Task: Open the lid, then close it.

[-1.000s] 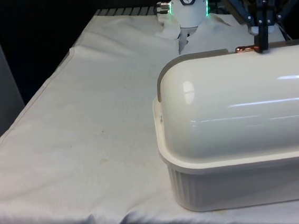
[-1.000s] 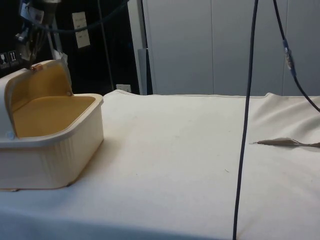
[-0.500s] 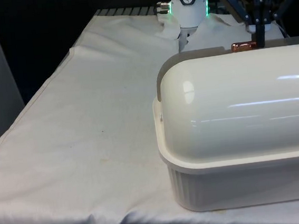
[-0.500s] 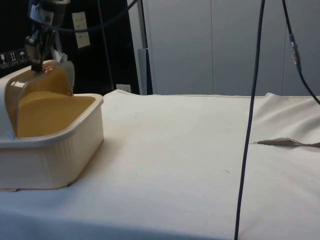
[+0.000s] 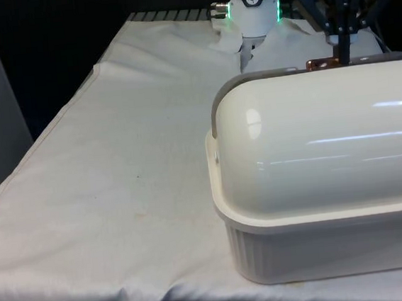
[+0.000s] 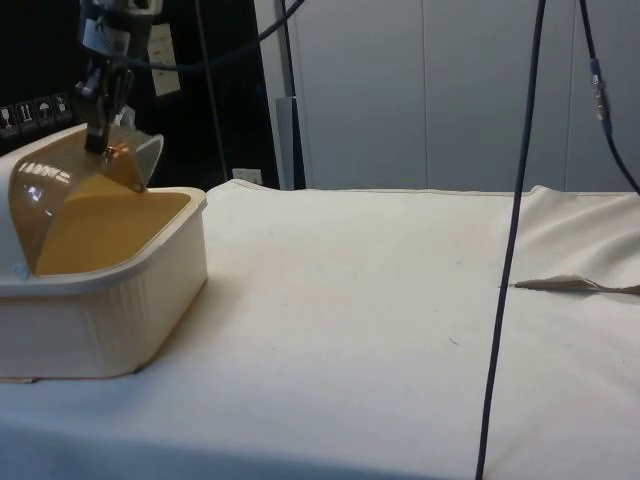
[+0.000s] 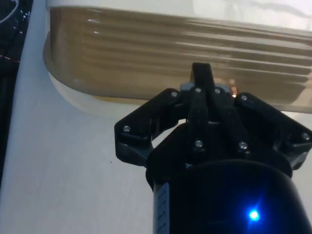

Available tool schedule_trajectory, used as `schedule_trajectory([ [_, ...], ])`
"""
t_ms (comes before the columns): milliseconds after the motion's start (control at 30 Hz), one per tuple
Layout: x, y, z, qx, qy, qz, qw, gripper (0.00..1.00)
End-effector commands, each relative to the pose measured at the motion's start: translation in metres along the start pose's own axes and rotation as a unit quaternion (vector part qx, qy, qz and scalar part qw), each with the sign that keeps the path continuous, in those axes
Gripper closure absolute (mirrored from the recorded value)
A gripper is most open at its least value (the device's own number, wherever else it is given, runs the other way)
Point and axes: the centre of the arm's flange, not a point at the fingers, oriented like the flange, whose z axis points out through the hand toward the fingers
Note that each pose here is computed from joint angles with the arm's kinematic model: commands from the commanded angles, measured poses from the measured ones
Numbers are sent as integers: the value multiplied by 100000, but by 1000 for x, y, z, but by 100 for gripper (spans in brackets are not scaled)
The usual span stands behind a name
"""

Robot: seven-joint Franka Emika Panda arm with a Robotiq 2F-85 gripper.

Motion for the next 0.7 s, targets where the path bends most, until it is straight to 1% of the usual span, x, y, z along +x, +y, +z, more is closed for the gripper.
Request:
schedule_trajectory([
  [0,-3,-3,0,9,370,-126,99999,100],
  [67,-9,-4,1,131,-72,-258,100000,100],
  [100,-7,-1,-1,134,-491,-123,99999,100],
  [133,-10,-4,1,198,-116,-252,99999,100],
  [167,-12,-4,1,221,-215,-300,99999,100],
  [300,-24,-7,8,491,-1446,-427,99987,100],
  [333,-24,-7,8,491,-1446,-427,99987,100],
  [400,-31,-8,13,619,-2290,-510,99971,100],
  [433,-29,-4,8,481,-2666,-347,99963,100],
  [467,-34,-9,15,707,-2633,-516,99961,100],
  [567,-41,-10,20,858,-3523,-589,99933,100],
  [600,-46,-11,24,941,-4169,-579,99907,100],
  [667,-51,-12,28,1026,-4709,-696,99881,100],
])
